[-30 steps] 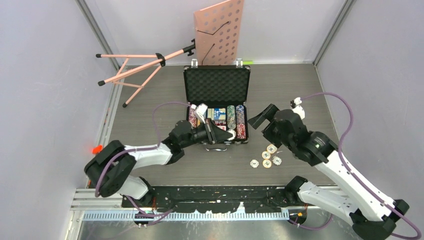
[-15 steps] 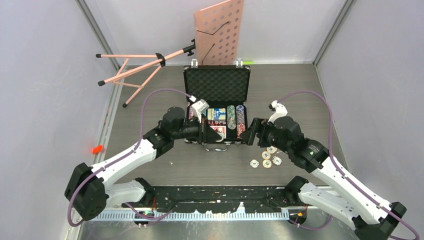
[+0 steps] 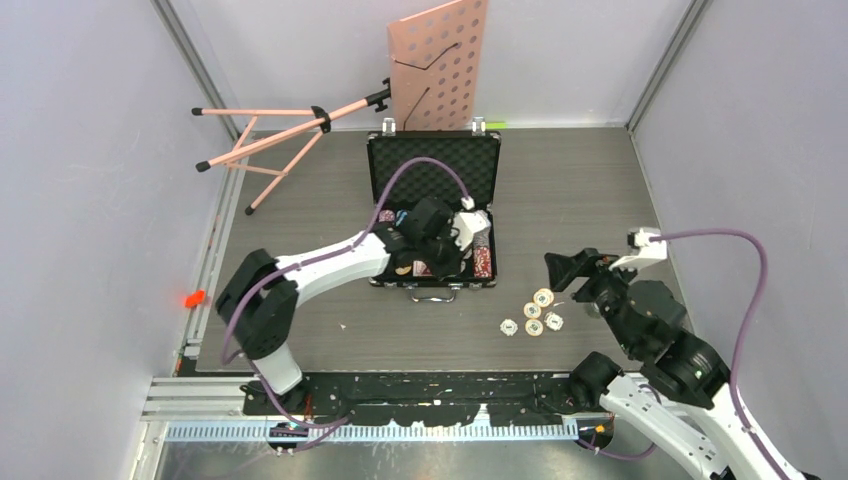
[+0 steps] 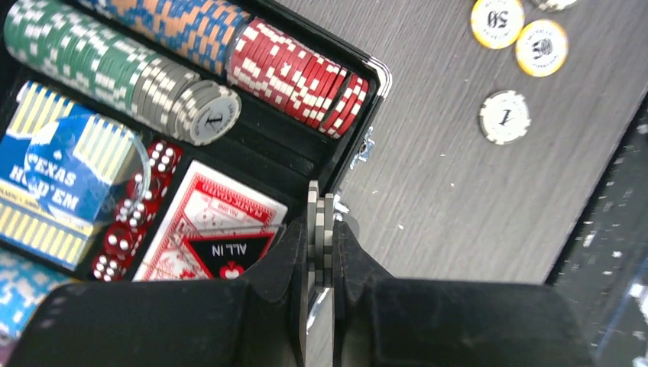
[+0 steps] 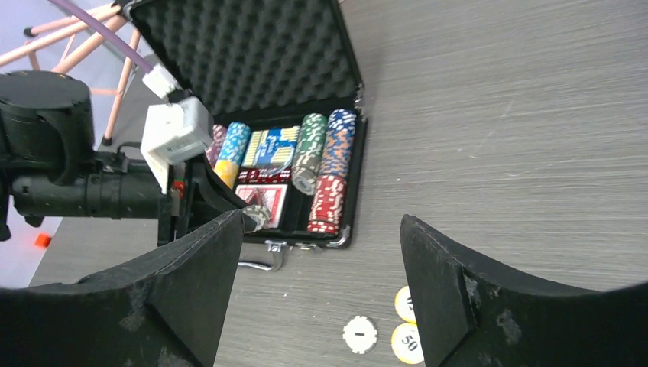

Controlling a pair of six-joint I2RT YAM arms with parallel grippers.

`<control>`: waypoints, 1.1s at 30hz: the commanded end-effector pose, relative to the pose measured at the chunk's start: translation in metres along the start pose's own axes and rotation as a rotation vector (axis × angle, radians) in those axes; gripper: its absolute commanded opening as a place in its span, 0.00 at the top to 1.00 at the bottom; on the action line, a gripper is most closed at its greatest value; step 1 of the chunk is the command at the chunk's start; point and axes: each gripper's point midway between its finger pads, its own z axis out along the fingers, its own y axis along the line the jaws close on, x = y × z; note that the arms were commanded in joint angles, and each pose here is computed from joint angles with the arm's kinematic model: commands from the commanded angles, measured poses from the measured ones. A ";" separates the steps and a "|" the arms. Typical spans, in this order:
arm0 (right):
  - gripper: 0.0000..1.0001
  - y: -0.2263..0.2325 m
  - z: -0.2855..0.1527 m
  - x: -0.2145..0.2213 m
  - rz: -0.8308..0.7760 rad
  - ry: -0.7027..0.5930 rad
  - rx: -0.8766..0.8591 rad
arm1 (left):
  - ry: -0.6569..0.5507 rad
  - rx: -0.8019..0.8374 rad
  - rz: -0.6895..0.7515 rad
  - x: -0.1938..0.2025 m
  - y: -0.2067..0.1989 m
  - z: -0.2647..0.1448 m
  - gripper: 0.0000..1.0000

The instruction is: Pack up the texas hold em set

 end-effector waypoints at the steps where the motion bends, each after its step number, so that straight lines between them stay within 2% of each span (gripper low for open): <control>1: 0.19 -0.027 -0.020 -0.024 -0.029 -0.110 0.093 | 0.043 -0.066 0.185 -0.013 0.016 0.008 1.00; 10: 0.19 -0.034 -0.021 -0.022 -0.041 -0.118 0.113 | 0.128 -0.097 0.227 -0.011 0.030 0.040 1.00; 16: 0.19 -0.032 -0.019 -0.020 -0.053 -0.114 0.106 | 0.121 -0.150 0.257 -0.013 0.042 0.052 1.00; 27: 0.19 -0.038 -0.018 -0.016 -0.073 -0.102 0.136 | 0.113 -0.141 0.262 -0.020 0.046 0.075 1.00; 30: 0.19 -0.039 -0.019 -0.016 -0.068 -0.107 0.135 | 0.120 -0.163 0.257 -0.021 0.050 0.076 0.94; 33: 0.19 -0.039 -0.019 -0.015 -0.066 -0.105 0.132 | 0.116 -0.188 0.253 -0.023 0.053 0.073 0.80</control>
